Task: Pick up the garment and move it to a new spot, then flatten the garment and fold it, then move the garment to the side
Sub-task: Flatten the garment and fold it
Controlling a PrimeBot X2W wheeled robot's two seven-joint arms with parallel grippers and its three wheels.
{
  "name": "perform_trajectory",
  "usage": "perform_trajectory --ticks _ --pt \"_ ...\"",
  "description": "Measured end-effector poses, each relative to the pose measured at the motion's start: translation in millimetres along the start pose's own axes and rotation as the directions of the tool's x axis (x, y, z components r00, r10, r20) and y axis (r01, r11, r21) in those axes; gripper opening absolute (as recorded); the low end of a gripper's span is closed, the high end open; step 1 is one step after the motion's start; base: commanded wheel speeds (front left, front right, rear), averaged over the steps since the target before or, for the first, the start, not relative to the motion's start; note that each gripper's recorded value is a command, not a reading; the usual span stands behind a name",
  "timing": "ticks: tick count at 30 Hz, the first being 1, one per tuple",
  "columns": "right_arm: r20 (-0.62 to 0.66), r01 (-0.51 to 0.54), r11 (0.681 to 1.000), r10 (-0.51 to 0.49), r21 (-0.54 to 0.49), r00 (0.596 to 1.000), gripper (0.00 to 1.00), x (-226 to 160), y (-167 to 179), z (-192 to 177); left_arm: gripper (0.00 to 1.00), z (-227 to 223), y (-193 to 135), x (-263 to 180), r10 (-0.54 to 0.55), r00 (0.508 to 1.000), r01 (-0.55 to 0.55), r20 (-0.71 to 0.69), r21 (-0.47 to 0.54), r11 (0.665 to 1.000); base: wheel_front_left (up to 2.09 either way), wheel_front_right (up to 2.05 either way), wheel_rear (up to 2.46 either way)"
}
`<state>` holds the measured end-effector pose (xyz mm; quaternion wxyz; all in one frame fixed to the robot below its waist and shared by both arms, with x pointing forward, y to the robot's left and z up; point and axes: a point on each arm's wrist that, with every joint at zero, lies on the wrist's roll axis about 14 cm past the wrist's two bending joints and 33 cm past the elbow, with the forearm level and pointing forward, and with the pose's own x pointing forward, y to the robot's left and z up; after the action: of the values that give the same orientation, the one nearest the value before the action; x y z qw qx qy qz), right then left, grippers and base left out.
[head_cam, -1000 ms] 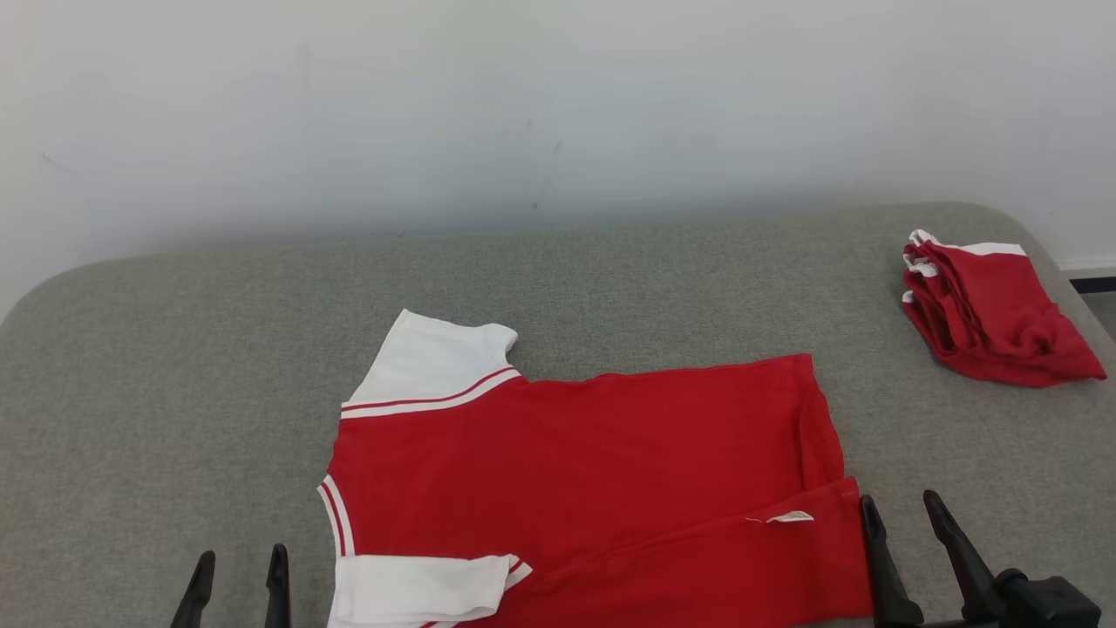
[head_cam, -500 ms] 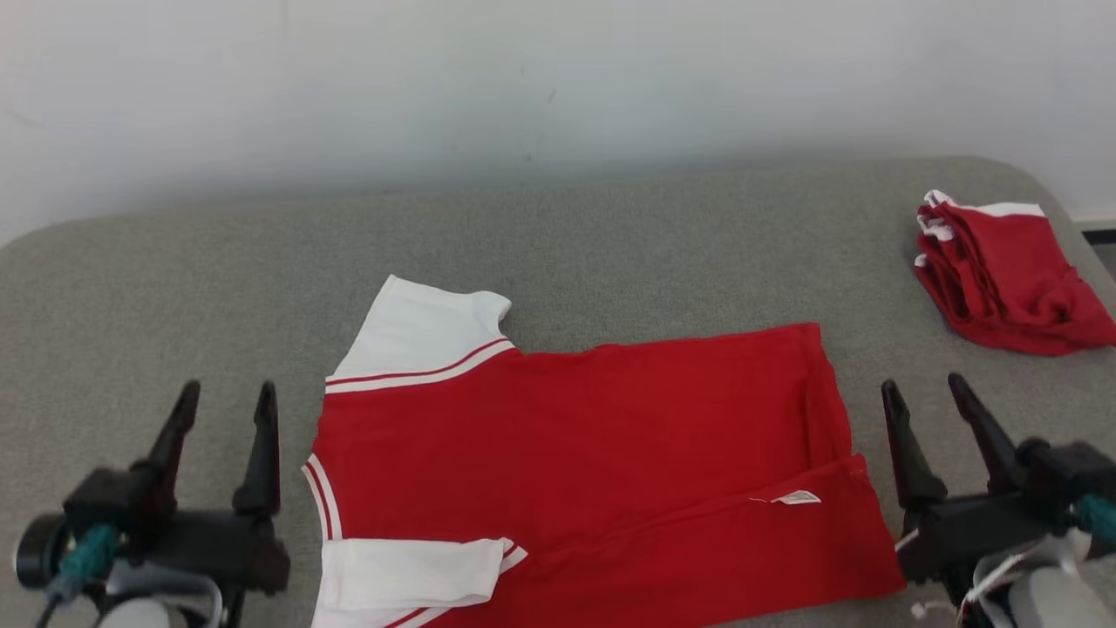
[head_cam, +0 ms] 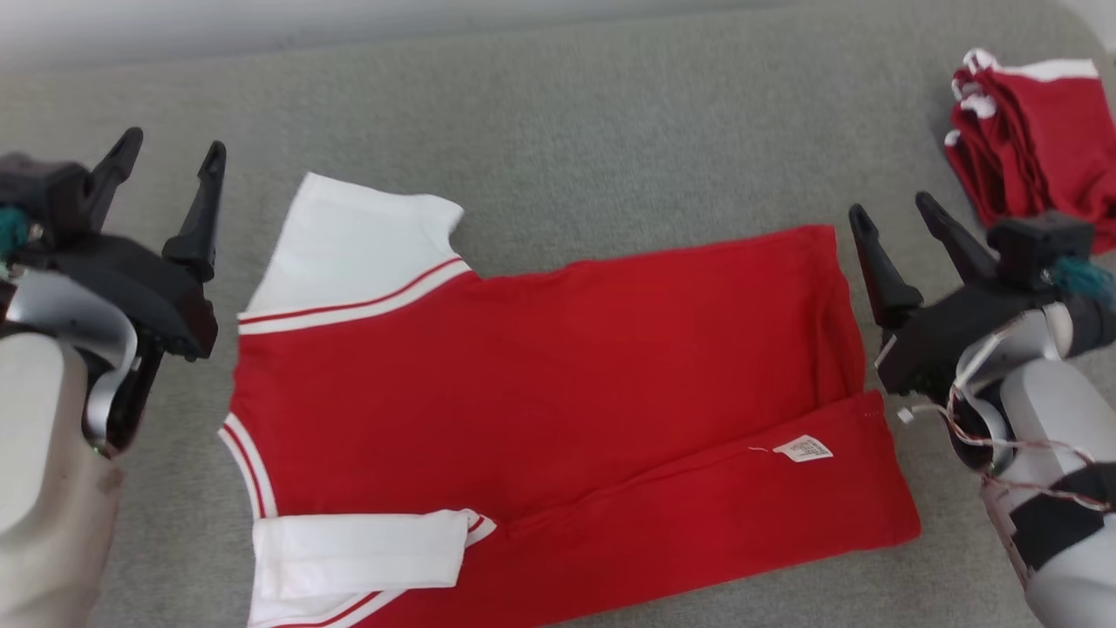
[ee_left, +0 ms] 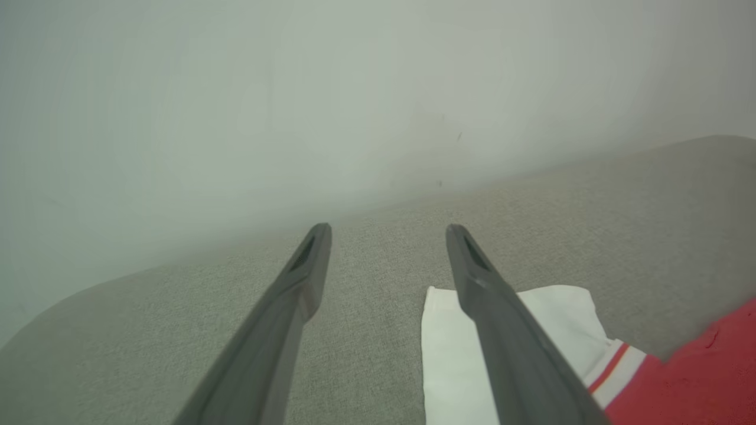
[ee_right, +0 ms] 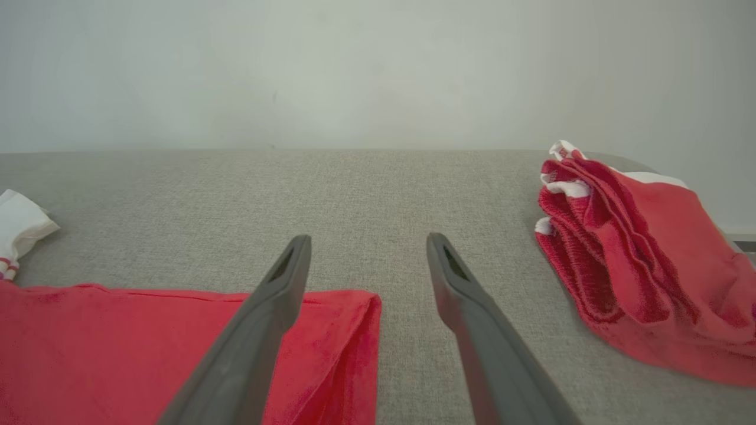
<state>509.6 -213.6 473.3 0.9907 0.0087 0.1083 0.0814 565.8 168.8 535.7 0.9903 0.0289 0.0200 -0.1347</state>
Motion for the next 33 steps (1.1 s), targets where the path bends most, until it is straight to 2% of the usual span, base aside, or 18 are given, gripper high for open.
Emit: perform_trajectory --ticks 3,9,16,27,33 --pt "-0.07 -0.005 1.0 0.005 0.0 0.998 1.0 12 -1 -17 1.0 -27 -9 18 -0.047 0.994 0.05 -0.103 0.021 0.999 0.0 0.0 0.0" --pt "-0.175 -0.02 0.999 0.025 0.03 0.984 1.0 19 3 -46 1.0 -67 -20 43 -0.099 0.966 0.102 -0.237 0.0 0.995 0.0 0.0 0.0" --pt "-0.22 -0.026 0.998 0.039 0.062 0.975 1.0 18 5 -57 1.0 -97 -25 58 -0.118 0.932 0.125 -0.344 0.0 0.992 0.0 0.0 0.0" --pt "-0.252 -0.053 0.994 0.077 0.1 0.965 1.0 29 17 -72 1.0 -124 -35 71 -0.144 0.895 0.152 -0.423 -0.016 0.988 0.0 0.0 0.0" --pt "-0.237 -0.067 0.994 0.087 0.091 0.968 1.0 36 20 -67 1.0 -125 -38 73 -0.155 0.89 0.16 -0.428 -0.023 0.987 0.0 0.0 0.0"
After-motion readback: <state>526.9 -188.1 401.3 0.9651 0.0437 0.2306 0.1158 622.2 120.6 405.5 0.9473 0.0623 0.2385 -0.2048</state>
